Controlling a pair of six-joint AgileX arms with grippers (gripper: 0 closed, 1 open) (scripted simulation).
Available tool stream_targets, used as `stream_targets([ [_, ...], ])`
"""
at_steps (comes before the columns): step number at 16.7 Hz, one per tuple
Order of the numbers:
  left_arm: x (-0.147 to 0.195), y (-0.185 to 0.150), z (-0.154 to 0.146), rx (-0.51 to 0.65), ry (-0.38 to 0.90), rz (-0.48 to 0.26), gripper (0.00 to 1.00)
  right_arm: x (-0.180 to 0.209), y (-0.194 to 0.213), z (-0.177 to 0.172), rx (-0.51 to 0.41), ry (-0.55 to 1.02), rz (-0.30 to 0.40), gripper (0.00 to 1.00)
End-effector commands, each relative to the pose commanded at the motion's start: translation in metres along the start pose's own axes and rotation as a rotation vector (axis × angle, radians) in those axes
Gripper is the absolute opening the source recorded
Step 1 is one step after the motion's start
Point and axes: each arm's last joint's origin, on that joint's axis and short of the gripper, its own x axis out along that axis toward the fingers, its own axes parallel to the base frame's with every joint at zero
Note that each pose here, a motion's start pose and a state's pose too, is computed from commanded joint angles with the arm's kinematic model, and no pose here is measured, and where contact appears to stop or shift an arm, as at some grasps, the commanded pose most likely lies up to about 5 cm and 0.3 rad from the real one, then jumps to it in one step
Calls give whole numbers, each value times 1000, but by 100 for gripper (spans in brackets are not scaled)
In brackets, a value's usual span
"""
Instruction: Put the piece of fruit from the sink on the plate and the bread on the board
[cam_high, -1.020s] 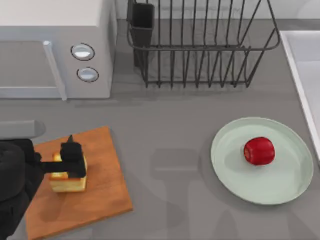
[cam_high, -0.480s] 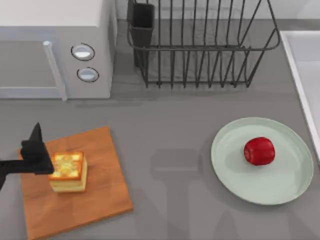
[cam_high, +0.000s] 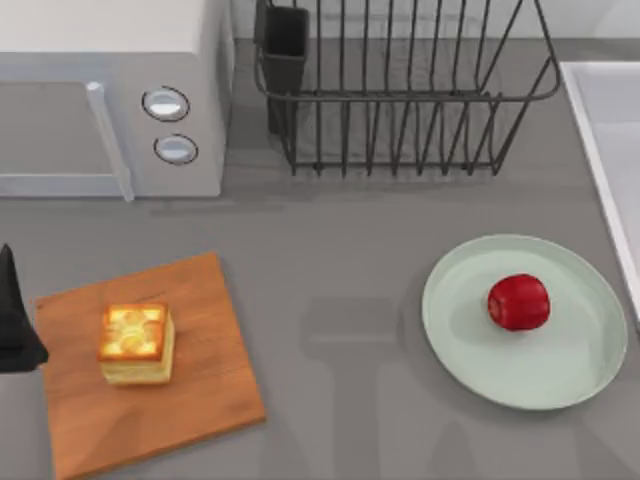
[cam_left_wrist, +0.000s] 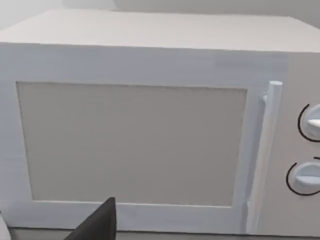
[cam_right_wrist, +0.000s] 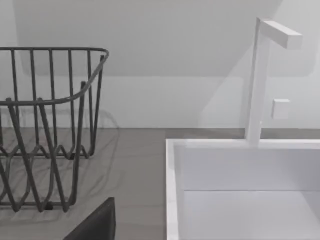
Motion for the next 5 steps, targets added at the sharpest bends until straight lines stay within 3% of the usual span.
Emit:
stream_targets([
  [5, -5, 4, -3, 28, -26, 7, 100, 0, 0, 0, 0, 0, 0, 100],
])
